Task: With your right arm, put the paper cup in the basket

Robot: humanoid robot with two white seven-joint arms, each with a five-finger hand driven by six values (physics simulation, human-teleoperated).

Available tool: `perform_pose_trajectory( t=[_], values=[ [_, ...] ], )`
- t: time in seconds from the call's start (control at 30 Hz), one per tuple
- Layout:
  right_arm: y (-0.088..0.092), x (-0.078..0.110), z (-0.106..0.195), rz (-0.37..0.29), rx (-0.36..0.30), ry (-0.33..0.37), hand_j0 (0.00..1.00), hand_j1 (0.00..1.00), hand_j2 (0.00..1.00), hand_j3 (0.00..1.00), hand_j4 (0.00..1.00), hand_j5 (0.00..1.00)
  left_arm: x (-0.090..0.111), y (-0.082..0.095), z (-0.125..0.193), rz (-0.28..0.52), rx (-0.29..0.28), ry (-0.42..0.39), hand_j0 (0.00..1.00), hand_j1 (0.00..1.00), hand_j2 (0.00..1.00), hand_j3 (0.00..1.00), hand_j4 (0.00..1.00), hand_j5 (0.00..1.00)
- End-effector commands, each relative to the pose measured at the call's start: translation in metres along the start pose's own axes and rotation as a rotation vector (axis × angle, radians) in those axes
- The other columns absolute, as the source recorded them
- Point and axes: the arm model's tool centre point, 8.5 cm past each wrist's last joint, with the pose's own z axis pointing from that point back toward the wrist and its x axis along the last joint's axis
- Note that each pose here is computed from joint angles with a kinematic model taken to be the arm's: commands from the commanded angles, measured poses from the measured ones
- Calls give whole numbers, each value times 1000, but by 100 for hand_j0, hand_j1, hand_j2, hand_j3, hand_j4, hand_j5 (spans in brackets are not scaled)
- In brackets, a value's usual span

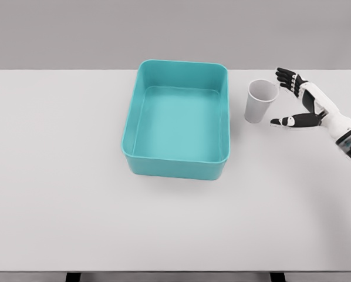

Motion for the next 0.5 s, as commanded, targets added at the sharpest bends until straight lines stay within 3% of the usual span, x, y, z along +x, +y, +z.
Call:
perform_pose_trajectory(
  t=[0.0,0.2,0.3,0.47],
  values=[
    [-2,1,1,-2,-5,-1,100,100,100,100,100,100,0,0,0,0,0,0,100,100,100,100,100,100],
    [-13,-2,-3,1,-29,17,100,100,100,100,100,100,0,0,0,0,0,0,100,100,100,100,100,100],
    [-4,-14,-14,-42,-42,47,100,100,100,100,100,100,0,0,0,0,0,0,100,100,100,100,100,100],
    [-2,-18,-21,-53,-46,60,100,100,100,100,100,100,0,0,0,0,0,0,100,100,100,100,100,100]
  ],
)
